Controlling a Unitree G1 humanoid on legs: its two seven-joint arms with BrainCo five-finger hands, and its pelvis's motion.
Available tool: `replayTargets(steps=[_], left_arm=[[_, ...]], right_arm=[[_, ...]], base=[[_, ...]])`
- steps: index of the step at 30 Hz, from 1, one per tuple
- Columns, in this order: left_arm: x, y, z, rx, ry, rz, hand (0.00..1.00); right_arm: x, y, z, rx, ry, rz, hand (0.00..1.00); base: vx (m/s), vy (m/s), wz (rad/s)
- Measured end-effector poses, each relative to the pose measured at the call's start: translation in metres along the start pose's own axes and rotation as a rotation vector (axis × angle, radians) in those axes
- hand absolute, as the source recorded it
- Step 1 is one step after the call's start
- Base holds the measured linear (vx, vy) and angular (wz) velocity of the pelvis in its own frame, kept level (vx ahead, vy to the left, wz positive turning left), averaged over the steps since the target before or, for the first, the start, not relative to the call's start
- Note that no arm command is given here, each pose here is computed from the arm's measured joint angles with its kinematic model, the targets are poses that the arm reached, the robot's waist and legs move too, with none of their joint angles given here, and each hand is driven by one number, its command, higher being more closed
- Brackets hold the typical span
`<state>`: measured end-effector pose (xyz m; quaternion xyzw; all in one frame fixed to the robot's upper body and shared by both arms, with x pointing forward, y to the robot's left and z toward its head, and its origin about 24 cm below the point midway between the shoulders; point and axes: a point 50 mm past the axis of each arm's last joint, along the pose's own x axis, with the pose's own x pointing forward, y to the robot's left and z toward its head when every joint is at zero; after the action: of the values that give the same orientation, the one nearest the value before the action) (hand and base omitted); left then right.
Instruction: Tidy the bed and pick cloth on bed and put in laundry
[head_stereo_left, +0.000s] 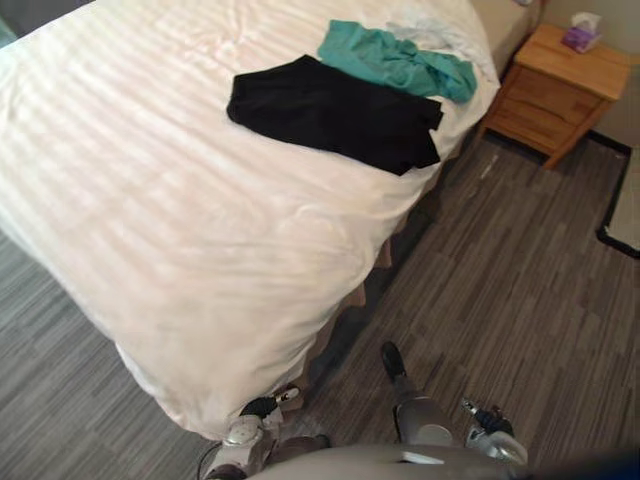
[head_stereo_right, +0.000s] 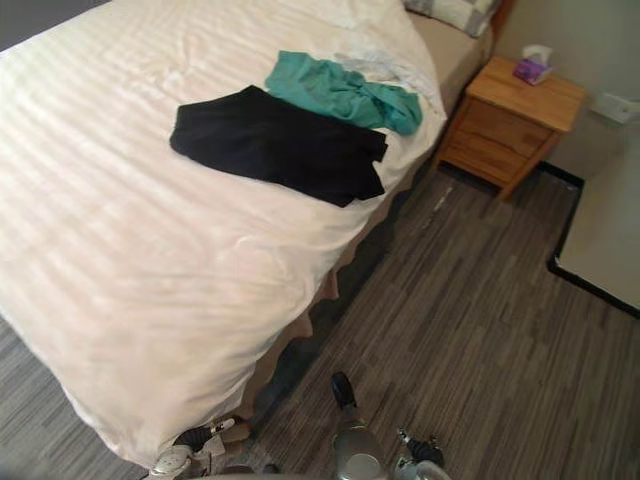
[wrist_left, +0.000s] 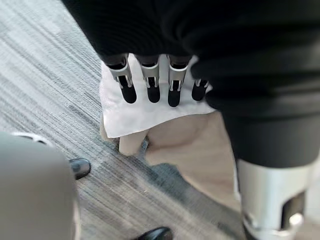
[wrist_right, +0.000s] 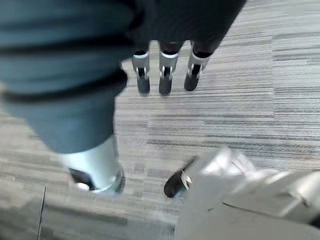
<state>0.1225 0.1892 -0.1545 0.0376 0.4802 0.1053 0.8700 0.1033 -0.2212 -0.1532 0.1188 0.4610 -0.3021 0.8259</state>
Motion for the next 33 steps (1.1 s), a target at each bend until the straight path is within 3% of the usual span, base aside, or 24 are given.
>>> replayTargets(steps=[8, 11, 17, 33], left_arm=[[-0.001, 0.018, -0.011, -0.025, 0.052, 0.037, 0.0], [-0.001, 0.028, -0.013, -0.036, 0.052, 0.062, 0.0], [-0.001, 0.0, -0.004, -0.054, 0.011, -0.009, 0.0], [-0.005, 0.006, -0.024, -0.135, 0.085, 0.027, 0.0]], right_arm=[[0.001, 0.013, 0.014, -0.027, -0.055, 0.041, 0.0], [-0.002, 0.012, -0.002, -0.008, -0.01, 0.034, 0.0], [-0.003, 0.004, -0.011, -0.032, 0.023, -0.005, 0.0], [-0.005, -0.014, -0.031, -0.209, 0.112, -0.048, 0.0]], base=[[0.0, -0.073, -1.16], [0.0, -0.205, -0.56], [0.0, -0.111, -0.48], [-0.06, 0.027, -0.03]])
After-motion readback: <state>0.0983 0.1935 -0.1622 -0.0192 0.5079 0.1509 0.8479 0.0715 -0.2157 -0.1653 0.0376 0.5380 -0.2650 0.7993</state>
